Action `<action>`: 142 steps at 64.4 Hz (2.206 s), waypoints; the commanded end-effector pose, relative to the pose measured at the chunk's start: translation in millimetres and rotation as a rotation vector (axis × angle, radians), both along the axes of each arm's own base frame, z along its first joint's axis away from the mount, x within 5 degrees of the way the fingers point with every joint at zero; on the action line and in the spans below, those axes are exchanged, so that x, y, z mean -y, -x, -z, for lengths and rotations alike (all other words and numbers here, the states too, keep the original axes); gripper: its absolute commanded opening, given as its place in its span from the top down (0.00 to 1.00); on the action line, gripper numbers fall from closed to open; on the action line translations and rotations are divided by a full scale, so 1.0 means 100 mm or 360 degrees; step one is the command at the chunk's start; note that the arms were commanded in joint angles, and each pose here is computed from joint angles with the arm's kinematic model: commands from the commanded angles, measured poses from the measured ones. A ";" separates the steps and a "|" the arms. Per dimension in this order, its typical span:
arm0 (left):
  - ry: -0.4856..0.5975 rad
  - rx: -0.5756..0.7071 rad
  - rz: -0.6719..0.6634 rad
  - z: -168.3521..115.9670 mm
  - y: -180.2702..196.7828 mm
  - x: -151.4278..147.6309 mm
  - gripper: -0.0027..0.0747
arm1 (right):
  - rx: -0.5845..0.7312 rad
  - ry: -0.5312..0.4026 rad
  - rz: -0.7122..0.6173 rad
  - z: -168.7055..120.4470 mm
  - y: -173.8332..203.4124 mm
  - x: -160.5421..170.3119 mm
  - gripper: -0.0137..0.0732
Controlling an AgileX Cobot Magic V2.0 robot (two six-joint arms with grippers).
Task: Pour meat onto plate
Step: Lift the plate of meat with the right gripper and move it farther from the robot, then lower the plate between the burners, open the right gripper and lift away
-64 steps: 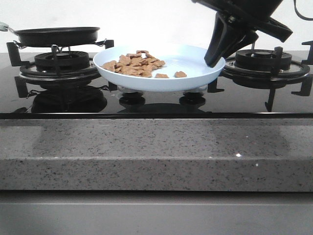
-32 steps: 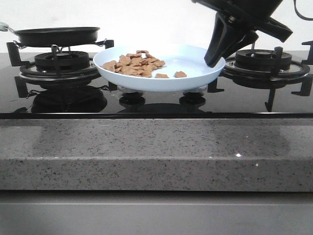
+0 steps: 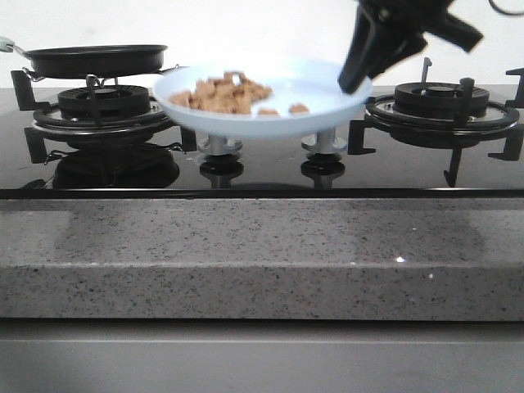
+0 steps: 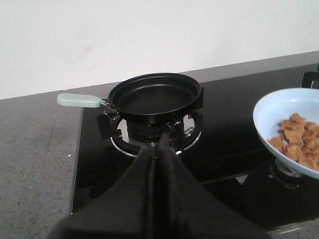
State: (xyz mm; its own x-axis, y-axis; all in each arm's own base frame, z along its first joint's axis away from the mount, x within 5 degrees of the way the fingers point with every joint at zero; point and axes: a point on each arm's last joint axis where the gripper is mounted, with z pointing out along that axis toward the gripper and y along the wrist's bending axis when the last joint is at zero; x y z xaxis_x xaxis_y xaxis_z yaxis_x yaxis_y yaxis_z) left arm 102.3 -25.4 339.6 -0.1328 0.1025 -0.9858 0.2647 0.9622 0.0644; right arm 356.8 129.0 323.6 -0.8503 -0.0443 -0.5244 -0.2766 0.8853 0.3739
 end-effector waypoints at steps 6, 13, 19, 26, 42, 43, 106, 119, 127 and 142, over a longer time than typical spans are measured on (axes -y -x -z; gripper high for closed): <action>0.0061 0.0147 -0.0027 -0.15 0.00 -0.01 0.99 | 0.0361 -0.0156 0.0103 -0.68 -0.09 0.11 0.91; 0.0061 0.0147 -0.0027 -0.15 0.00 -0.01 0.99 | 0.0365 -0.0184 0.0152 -0.76 -0.24 0.17 0.91; 0.0061 0.0147 -0.0027 -0.15 0.00 -0.01 0.99 | 0.0361 -0.0183 0.0160 -0.74 -0.38 0.18 0.91; 0.0061 0.0147 -0.0027 -0.15 0.00 -0.01 0.99 | 0.0356 -0.0180 0.0169 -0.65 -0.59 0.17 0.91; 0.0061 0.0147 -0.0027 -0.15 0.00 -0.01 0.99 | 0.0198 -0.0141 0.0157 -0.20 -0.91 0.11 0.91; 0.0061 0.0147 -0.0027 -0.15 0.00 -0.01 0.99 | 0.0183 -0.0137 0.0153 -0.18 -0.92 0.11 0.91; 0.0058 0.0135 -0.0023 -0.15 0.00 -0.01 0.99 | 0.0050 -0.0032 0.0020 -0.30 -0.87 0.12 0.60; 0.0058 0.0135 -0.0023 -0.15 0.00 -0.01 0.99 | -0.0054 0.0006 -0.0073 -0.41 -0.76 0.12 0.86; 0.0058 0.0135 -0.0023 -0.15 0.00 -0.01 0.99 | -0.0108 0.0022 -0.0099 -0.40 -0.72 0.12 0.92; 0.0058 0.0135 -0.0023 -0.15 0.00 -0.01 0.99 | -0.0114 0.0026 -0.0111 -0.43 -0.69 0.13 0.92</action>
